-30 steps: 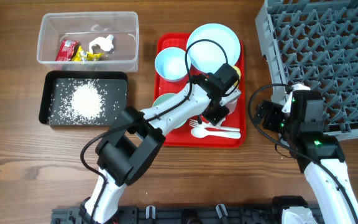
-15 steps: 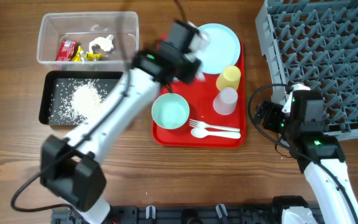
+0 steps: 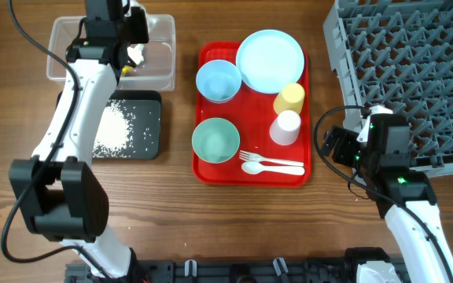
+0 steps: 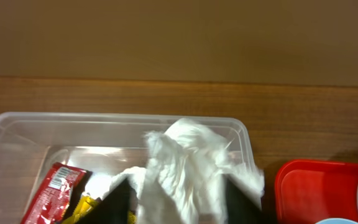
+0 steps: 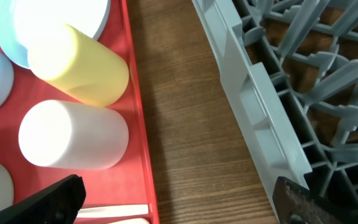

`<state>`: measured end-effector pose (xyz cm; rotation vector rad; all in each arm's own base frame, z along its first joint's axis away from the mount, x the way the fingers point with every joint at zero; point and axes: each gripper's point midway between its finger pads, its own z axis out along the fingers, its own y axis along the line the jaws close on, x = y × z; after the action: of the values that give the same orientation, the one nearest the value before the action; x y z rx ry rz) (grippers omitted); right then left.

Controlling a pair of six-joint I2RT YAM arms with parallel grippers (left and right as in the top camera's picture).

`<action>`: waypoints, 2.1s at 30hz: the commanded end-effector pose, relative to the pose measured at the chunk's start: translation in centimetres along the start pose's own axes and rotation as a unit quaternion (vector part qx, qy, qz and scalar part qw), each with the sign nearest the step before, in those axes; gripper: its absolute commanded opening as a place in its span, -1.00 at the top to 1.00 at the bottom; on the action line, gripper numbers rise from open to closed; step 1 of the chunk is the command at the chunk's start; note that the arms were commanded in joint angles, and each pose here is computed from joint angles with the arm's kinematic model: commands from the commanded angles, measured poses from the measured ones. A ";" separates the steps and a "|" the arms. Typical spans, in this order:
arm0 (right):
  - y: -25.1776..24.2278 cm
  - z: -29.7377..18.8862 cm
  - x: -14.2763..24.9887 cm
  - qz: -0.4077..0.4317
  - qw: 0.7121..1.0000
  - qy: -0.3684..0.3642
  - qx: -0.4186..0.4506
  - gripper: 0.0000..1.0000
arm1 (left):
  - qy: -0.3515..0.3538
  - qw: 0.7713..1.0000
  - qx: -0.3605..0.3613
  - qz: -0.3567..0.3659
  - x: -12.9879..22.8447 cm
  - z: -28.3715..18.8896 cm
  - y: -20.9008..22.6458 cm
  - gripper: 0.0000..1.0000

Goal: Sort waste into correct bins and load items into the dishwasher rack
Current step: 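Grasp the second white tissue and drop it into the clear bin, then grasp the green bowl on the red tray with the right gripper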

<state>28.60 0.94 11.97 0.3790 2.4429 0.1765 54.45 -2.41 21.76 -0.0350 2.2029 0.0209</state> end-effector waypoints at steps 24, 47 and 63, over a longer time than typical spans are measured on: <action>6.0 -2.5 -2.1 -0.029 0.988 0.003 -0.153 -0.99 | 0.234 0.957 0.163 0.049 11.6 -6.9 -13.2 -1.00; 21.5 5.8 5.3 -0.235 0.929 0.273 -0.080 -0.38 | 0.234 0.937 -0.014 -0.259 9.7 -8.2 6.1 -1.00; 21.8 11.2 8.7 -0.306 0.913 0.257 -0.087 0.37 | 0.234 0.937 -0.014 -0.259 9.7 -8.2 6.1 -1.00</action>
<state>33.98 24.99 4.24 -0.5506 2.8841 0.2788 41.84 3.24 18.56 -0.6826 2.6077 -0.2647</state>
